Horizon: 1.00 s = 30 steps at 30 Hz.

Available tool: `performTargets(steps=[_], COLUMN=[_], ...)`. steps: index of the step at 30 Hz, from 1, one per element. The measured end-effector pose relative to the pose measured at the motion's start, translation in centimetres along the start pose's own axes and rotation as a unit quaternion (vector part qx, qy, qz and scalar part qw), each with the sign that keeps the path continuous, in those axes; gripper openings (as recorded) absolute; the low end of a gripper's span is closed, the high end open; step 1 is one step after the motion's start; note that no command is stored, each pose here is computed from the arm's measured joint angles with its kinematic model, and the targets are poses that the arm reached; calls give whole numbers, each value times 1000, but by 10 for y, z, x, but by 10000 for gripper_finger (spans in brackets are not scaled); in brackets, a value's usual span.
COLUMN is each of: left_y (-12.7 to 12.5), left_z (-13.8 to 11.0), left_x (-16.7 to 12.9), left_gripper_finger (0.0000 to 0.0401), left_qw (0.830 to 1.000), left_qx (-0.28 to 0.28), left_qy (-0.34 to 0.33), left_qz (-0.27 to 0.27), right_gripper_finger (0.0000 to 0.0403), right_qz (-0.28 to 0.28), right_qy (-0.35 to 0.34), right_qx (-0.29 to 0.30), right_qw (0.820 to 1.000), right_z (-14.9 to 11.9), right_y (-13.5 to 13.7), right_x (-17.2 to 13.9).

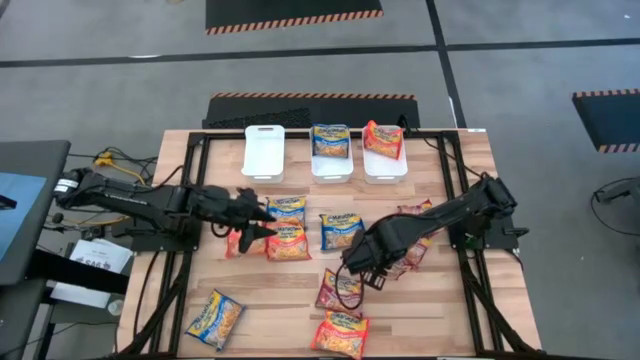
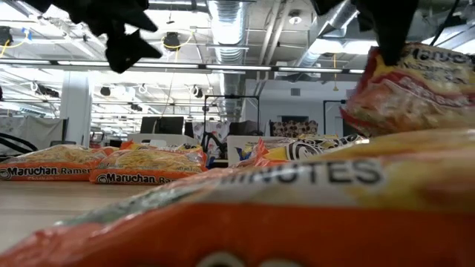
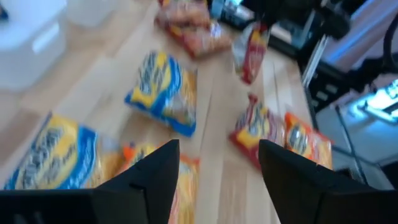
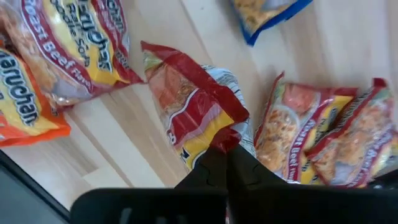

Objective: Sort Maruchan noodles
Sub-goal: Put the bottom red noodle pack into the top left white bin

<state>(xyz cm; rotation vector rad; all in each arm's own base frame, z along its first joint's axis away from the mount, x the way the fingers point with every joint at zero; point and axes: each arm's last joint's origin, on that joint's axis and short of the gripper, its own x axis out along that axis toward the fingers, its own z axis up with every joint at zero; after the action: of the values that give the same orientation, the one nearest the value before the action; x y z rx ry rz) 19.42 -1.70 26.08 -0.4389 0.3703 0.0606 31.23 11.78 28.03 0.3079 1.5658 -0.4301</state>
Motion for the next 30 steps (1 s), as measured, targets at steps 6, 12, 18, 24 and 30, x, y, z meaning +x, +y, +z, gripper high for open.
performTargets(steps=[6,12,18,24,30], left_y=[3,5,4,3,8], left_z=[11,13,14,22,39], left_x=[0,0,0,15,38], left_gripper_finger=[208,208,208,208,208], left_qw=[999,999,998,997,999], left_qx=[6,6,11,-2,-10], left_qy=[-40,-38,-40,-42,-31], left_qz=[-24,-34,-47,-63,-39], right_gripper_finger=[5,5,5,5,5], right_qz=[2,15,48,74,74], right_qy=[-33,-81,-137,-188,-208], right_qx=[-2,-13,-35,-37,-39], right_qw=[999,997,989,979,975], right_z=[7,18,34,54,67], right_y=[-5,-11,-18,-32,-49], right_x=[-19,-41,-60,-76,-83])
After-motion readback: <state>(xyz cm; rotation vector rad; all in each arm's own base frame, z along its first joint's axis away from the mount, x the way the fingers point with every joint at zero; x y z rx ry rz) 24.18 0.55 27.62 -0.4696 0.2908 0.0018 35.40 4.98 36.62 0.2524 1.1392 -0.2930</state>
